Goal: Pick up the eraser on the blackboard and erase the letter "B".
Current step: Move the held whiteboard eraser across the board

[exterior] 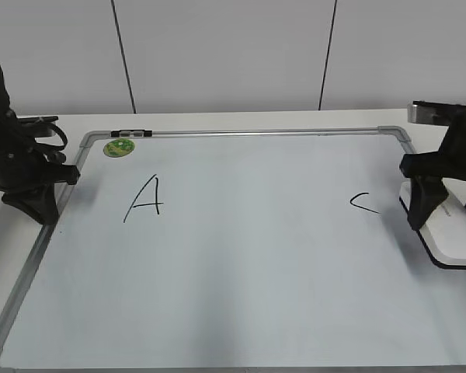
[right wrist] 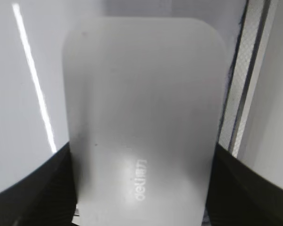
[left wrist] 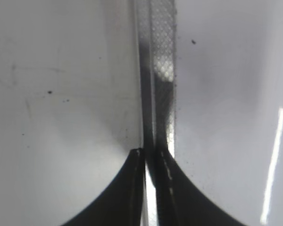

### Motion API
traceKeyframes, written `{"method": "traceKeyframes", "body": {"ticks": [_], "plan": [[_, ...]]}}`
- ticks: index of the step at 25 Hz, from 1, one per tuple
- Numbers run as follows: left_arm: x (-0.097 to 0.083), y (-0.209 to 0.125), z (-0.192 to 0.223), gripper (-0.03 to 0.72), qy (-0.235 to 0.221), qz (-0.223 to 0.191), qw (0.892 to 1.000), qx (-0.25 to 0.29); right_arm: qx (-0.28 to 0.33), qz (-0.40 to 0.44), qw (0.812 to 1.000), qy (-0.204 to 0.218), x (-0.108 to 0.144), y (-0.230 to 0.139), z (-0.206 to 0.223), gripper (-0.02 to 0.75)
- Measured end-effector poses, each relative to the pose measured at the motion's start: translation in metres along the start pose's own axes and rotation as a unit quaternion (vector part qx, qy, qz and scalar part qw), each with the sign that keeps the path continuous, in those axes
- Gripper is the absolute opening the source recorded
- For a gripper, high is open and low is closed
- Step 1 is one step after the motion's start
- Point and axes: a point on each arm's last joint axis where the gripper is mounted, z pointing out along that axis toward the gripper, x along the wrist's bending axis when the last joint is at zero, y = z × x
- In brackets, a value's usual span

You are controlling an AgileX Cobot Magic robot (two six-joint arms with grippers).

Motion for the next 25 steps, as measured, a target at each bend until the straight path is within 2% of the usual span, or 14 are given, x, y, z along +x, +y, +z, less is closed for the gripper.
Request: {"method": "traceKeyframes", "body": {"ticks": [6,10,19,25], "plan": [[0.000,0.000,0.000,0.046,0.000,0.000,1.000,0.000,0.001,-0.017,0.999,-0.027,-0.007,0.000,0.000,0.524],[0.000,0.000,0.000,0.046,0.000,0.000,1.000,0.000,-0.001,-0.020,0.999,-0.030,-0.007,0.000,0.000,0.524],[0.000,0.000,0.000,0.046,0.000,0.000,1.000,0.000,-0.063,-0.025,0.997,-0.040,-0.009,0.012,0.000,0.524],[0.000,0.000,0.000,0.046,0.000,-0.001,1.000,0.001,-0.045,-0.027,0.997,-0.047,-0.013,0.023,0.018,0.524]]}}
